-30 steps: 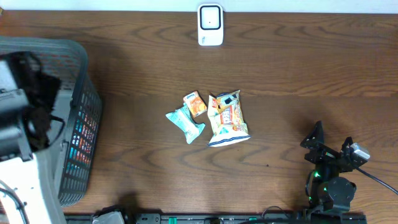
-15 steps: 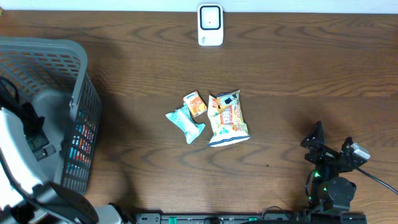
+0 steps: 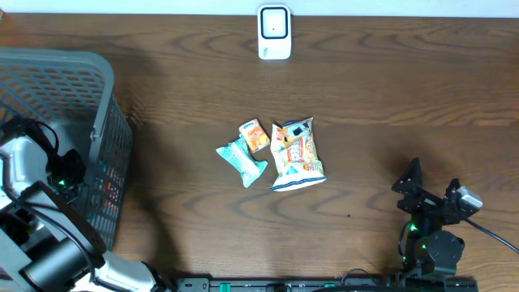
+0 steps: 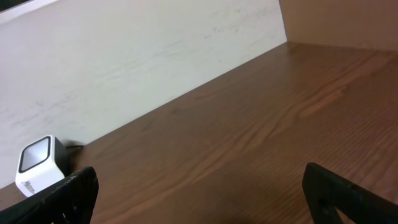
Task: Scan the item barcode
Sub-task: 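Reach the left gripper into the basket toward the teal mouthwash bottle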
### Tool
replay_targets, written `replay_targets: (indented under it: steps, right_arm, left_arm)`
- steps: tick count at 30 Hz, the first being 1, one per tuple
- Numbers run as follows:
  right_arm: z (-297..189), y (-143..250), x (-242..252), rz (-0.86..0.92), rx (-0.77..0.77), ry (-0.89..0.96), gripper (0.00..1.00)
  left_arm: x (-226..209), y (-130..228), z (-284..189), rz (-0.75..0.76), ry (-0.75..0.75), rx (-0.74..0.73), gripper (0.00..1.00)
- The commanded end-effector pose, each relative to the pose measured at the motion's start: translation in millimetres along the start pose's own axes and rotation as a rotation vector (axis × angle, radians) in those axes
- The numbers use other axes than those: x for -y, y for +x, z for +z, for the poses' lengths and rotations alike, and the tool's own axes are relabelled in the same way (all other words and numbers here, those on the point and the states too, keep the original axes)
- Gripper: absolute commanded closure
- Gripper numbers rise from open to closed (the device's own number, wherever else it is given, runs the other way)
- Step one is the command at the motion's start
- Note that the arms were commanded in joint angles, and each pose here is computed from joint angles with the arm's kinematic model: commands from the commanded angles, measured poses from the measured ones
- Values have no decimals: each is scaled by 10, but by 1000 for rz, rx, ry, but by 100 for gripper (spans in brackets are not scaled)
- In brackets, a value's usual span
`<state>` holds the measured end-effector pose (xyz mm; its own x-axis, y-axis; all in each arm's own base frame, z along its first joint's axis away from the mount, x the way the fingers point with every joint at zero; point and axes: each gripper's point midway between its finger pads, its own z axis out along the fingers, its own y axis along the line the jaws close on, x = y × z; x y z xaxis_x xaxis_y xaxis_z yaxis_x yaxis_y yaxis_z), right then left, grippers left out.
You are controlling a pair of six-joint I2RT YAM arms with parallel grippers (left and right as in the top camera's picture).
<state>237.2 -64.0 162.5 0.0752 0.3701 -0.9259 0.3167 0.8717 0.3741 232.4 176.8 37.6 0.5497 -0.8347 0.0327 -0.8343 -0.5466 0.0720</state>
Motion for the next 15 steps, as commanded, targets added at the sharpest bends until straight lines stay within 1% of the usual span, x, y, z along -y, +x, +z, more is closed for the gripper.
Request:
replay_targets:
  steps: [1, 7, 8, 9, 10, 11, 14, 15]
  right_arm:
    - [-4, -3, -3, 12, 3, 0, 1]
    - [-4, -3, -3, 12, 3, 0, 1]
    - [-4, -3, -3, 12, 3, 0, 1]
    - [-4, -3, -3, 12, 3, 0, 1]
    - [-4, -3, -3, 12, 3, 0, 1]
    - [-4, -3, -3, 12, 3, 0, 1]
    - [-4, -3, -3, 12, 3, 0, 1]
    - [-4, -3, -3, 12, 3, 0, 1]
  left_arm:
    - [-138, 57, 237, -6, -53, -24, 0]
    - [-193, 20, 450, 1, -38, 6, 1]
    - [-206, -5, 472, 2, -39, 21, 5]
    - [-224, -22, 484, 2, -44, 30, 14]
    - [-256, -64, 501, 8, -53, 55, 27]
    - [-265, -93, 503, 20, -57, 72, 32]
    - [-226, -142, 498, 78, -44, 97, 43]
    - [-147, -149, 486, 139, -15, 100, 51]
